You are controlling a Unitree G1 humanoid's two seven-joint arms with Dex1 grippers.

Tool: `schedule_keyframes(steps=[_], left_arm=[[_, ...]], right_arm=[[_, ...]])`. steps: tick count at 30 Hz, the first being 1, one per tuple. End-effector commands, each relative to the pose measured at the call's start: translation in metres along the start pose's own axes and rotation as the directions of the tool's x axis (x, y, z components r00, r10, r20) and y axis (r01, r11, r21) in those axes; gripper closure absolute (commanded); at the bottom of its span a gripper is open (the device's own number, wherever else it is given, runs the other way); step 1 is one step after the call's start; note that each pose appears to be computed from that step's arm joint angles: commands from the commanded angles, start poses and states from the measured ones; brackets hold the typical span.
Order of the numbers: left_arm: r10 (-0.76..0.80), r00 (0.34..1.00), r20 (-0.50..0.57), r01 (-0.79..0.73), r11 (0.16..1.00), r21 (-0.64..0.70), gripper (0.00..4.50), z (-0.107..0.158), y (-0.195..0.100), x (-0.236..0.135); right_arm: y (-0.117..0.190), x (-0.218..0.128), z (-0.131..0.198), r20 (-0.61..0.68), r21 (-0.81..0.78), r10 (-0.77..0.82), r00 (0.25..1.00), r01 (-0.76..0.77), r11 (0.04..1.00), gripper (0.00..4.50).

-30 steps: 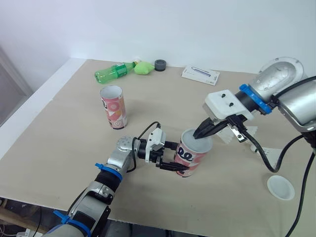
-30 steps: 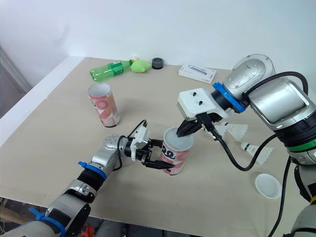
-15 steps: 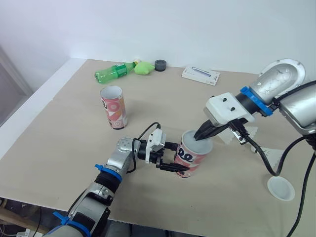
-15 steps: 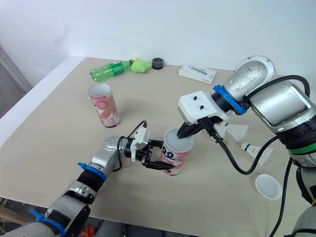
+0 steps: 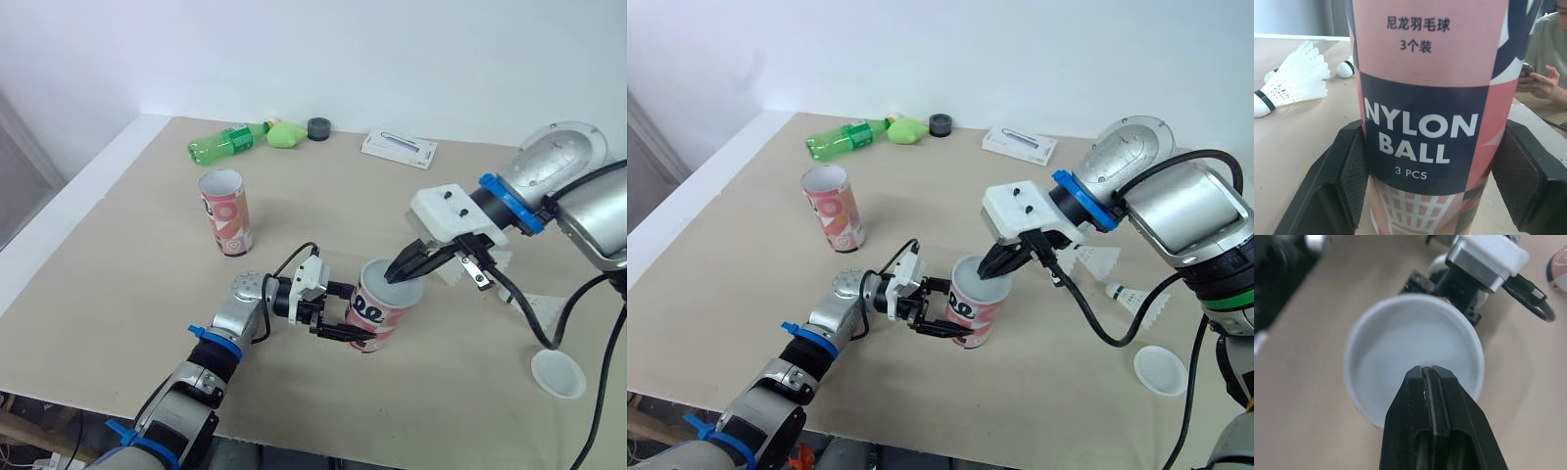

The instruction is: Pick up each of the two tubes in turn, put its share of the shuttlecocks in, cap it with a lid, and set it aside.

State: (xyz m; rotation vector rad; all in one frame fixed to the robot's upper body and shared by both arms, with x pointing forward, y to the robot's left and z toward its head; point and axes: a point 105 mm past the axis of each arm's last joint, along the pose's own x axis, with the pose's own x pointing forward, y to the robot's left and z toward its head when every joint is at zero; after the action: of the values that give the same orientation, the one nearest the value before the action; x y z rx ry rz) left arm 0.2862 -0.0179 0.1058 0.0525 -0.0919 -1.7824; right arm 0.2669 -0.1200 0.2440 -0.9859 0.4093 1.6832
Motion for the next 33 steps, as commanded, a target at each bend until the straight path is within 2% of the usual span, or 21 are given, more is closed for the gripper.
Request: schedule_keyframes(steps=[1, 3, 7, 12, 13, 15, 24, 26, 27, 29, 32, 33], left_arm=[[-0.025, 0.997, -0.079, 0.019, 0.996, -0.082, 1.27, -0.027, -0.009, 0.002], [-0.023, 0.997, -0.077, 0.018, 0.997, -0.073, 1.27, -0.026, -0.009, 0.002], [0.002, 0.998, -0.056, -0.004, 0.999, -0.042, 1.27, -0.021, -0.005, 0.0], [0.019, 0.998, -0.061, -0.018, 1.0, 0.017, 1.27, -0.016, 0.0, -0.001], [0.011, 0.999, -0.053, -0.011, 1.0, 0.004, 0.55, -0.014, 0.0, -0.002], [0.011, 0.999, -0.05, -0.011, 1.0, 0.014, 0.04, -0.012, 0.002, -0.003], [0.024, 0.997, -0.074, -0.022, 0.999, 0.033, 0.04, -0.005, 0.007, -0.018], [0.021, 0.995, -0.096, -0.017, 0.999, 0.039, 0.0, -0.004, 0.005, -0.025], [0.012, 0.994, -0.106, -0.008, 0.999, 0.044, 0.0, -0.003, 0.003, -0.028], [-0.004, 0.991, -0.133, 0.011, 0.999, 0.05, 0.0, -0.003, -0.002, -0.034], [-0.008, 0.985, -0.17, 0.022, 0.996, 0.085, 0.0, 0.0, -0.009, -0.047], [0.003, 0.983, -0.181, 0.016, 0.995, 0.1, 0.0, 0.001, -0.011, -0.053]], right_arm=[[0.01, -0.02, 0.017, 0.056, -0.004, -0.013, 0.998, 0.013, 1.0, 4.38], [0.012, -0.028, 0.018, 0.087, 0.021, -0.043, 0.995, 0.042, 0.999, 4.38], [0.01, -0.053, 0.025, 0.18, 0.079, -0.219, 0.959, 0.208, 0.975, 4.38], [0.019, -0.069, 0.008, 0.178, 0.185, -0.408, 0.895, 0.377, 0.908, 4.38], [0.023, -0.069, 0.002, 0.162, 0.215, -0.431, 0.888, 0.394, 0.894, 4.5], [0.03, -0.067, -0.007, 0.14, 0.258, -0.469, 0.872, 0.425, 0.868, 4.5], [0.053, -0.067, -0.04, 0.04, 0.412, -0.574, 0.818, 0.509, 0.755, 4.5], [0.06, -0.065, -0.048, 0.02, 0.445, -0.572, 0.82, 0.505, 0.739, 3.81], [0.064, -0.063, -0.051, 0.014, 0.458, -0.57, 0.821, 0.502, 0.734, 3.67], [0.07, -0.06, -0.057, 0.006, 0.494, -0.565, 0.825, 0.489, 0.719, 2.69], [0.084, -0.047, -0.07, -0.031, 0.537, -0.526, 0.85, 0.458, 0.709, 1.68], [0.088, -0.041, -0.075, -0.051, 0.546, -0.513, 0.857, 0.454, 0.704, 1.13]])
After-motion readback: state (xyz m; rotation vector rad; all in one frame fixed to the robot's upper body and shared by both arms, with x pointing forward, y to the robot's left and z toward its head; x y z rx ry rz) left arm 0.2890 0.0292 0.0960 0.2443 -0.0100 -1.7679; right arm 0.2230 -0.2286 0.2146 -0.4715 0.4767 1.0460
